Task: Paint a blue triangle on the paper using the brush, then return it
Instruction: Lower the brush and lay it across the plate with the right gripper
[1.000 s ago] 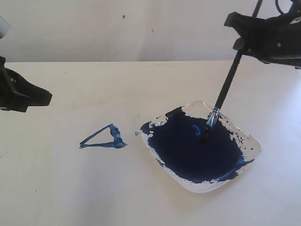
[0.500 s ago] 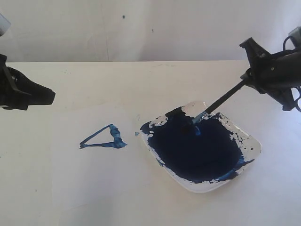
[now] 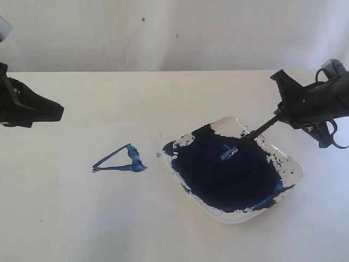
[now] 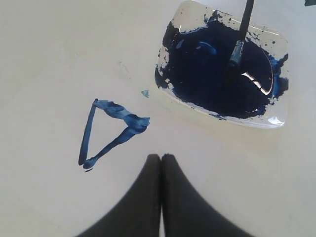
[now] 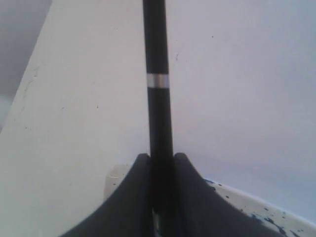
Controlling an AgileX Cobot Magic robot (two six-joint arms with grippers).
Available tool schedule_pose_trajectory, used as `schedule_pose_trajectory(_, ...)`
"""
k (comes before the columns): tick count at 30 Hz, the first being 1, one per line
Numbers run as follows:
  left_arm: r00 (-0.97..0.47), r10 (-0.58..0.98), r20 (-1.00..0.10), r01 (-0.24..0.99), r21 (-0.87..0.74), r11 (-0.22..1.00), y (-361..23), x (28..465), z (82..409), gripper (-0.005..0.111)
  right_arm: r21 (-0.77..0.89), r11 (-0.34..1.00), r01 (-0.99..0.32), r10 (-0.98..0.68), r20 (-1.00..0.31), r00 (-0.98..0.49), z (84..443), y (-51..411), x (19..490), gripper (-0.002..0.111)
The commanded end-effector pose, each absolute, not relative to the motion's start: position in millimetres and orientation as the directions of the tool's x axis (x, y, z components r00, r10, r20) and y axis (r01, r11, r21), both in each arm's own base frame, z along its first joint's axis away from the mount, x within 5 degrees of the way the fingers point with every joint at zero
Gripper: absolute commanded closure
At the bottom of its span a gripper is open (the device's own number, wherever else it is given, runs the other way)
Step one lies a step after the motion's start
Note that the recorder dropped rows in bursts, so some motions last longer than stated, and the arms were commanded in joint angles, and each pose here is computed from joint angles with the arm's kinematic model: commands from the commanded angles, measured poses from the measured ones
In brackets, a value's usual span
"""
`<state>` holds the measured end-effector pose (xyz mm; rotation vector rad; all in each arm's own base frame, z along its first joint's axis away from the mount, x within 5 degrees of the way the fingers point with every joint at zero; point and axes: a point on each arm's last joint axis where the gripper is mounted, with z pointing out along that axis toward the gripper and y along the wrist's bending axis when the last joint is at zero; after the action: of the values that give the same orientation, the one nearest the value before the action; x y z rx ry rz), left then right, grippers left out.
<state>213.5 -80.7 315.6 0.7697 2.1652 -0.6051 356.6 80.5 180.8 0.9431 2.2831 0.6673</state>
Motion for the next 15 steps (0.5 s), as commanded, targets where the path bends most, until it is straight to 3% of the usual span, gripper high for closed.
schedule_pose_trajectory(1, -0.544, 0.318, -0.777, 0.690, -0.198, 0.696, -82, 210, 316, 0.107, 0.616, 0.613, 0.494, 0.759, -0.289, -0.583, 169, 81, 358, 0.108)
schedule_pose_trajectory(15, -0.544, 0.318, -0.777, 0.690, -0.198, 0.696, -82, 210, 316, 0.107, 0.579, 0.616, 0.533, 0.761, -0.266, -0.591, 145, 80, 361, 0.108)
